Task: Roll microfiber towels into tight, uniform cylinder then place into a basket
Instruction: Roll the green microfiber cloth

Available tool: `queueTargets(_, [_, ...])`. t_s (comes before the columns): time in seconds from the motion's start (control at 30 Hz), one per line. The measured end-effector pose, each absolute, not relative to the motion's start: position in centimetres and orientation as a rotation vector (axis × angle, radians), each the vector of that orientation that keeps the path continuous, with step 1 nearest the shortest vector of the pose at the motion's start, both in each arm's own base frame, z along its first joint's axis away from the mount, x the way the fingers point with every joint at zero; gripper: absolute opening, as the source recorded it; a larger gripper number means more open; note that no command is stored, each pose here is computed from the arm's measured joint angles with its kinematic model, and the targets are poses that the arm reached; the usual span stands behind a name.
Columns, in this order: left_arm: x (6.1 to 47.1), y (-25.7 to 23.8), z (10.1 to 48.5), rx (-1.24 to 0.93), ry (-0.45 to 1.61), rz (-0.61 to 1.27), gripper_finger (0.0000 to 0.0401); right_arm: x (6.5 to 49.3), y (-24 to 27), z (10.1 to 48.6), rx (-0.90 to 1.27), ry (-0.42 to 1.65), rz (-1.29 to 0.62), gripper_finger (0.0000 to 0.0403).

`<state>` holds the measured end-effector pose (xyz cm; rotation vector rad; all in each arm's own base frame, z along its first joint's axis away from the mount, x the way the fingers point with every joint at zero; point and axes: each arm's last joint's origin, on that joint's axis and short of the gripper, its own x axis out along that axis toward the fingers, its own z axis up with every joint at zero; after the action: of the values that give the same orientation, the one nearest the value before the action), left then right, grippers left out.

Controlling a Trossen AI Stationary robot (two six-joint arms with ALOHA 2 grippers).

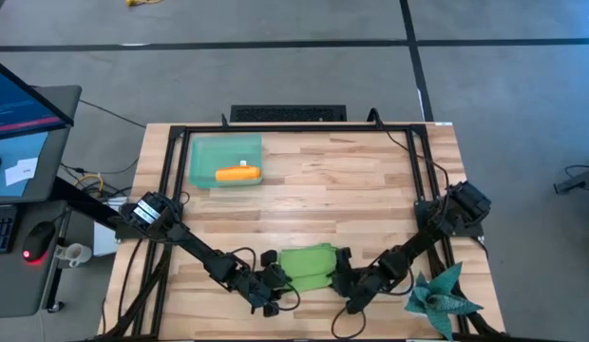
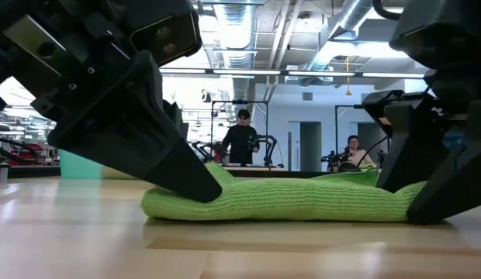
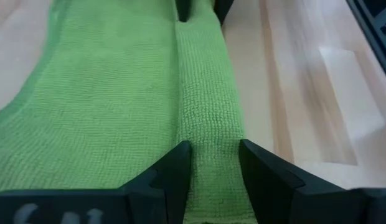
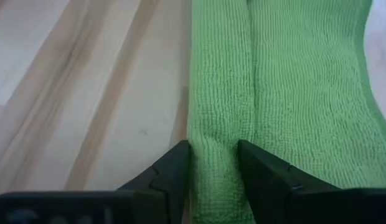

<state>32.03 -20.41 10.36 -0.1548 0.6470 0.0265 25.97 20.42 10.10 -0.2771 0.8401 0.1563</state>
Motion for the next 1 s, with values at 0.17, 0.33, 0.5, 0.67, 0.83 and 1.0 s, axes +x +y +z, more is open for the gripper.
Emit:
queueTargets(0.17, [32.1,-20.3,10.4,-0.102,0.622,0.058,0.0133,26.3,19.7,10.0,-0.209,0.893,0.135,0.0151])
queueTargets(0.33, [31.7,-20.7,11.1,-0.009,0.588,0.059,0.0133,26.7,18.9,9.9,-0.137,0.94,0.129,0.0127])
queueTargets(0.5, [30.9,-21.4,13.3,0.063,0.546,0.041,0.0133,26.8,18.6,9.8,-0.126,0.949,0.126,0.0109])
queueTargets(0.67, [29.5,-22.5,16.0,0.246,0.467,0.005,0.0133,26.8,18.5,9.8,-0.125,0.95,0.126,0.0108])
queueTargets(0.83, [28.5,-23.4,17.3,0.529,0.425,-0.069,0.0133,26.8,18.5,9.8,-0.124,0.95,0.127,0.0108])
queueTargets(1.0, [28.7,-23.1,17.4,0.608,0.421,-0.055,0.0133,26.8,18.5,9.7,-0.124,0.95,0.127,0.0108])
